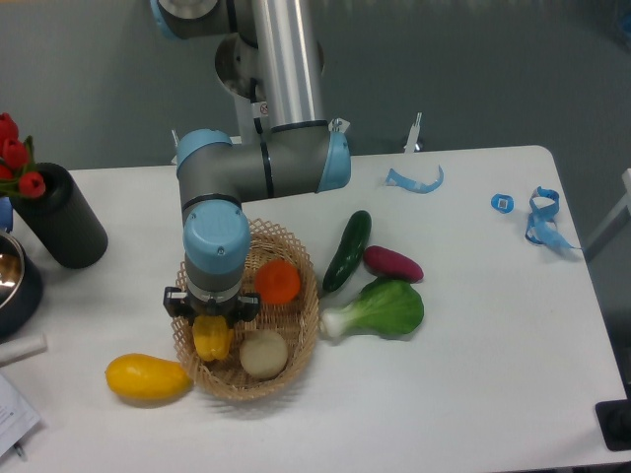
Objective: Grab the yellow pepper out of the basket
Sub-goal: 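Lower the gripper around the yellow pepper and close it, then lift the yellow pepper out of the basket toward the bok choy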
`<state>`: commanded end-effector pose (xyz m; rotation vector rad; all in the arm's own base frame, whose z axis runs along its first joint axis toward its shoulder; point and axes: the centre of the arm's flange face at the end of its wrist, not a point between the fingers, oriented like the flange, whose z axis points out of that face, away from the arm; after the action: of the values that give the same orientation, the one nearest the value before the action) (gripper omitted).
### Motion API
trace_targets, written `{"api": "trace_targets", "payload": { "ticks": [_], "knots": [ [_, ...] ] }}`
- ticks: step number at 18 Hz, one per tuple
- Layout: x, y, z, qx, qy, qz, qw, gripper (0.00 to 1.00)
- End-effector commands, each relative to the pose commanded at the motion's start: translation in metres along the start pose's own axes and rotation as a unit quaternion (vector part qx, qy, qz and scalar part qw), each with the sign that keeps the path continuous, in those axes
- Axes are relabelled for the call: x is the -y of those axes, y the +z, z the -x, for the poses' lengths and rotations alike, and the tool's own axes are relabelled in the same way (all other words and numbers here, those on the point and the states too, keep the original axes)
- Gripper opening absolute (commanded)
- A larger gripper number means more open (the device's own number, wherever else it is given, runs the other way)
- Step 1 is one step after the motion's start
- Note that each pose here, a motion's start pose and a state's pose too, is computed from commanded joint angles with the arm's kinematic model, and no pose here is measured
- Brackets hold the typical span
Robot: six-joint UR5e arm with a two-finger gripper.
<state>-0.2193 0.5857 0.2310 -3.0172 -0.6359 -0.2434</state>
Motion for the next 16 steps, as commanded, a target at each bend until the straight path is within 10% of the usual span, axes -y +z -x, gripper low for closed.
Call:
{"api": "trace_targets", "payload": {
  "ticks": [16],
  "knots": [
    [-0.021, -0.089, 0.023, 0.028, 0.026, -0.065, 0.9972, 0.36]
  ]
}}
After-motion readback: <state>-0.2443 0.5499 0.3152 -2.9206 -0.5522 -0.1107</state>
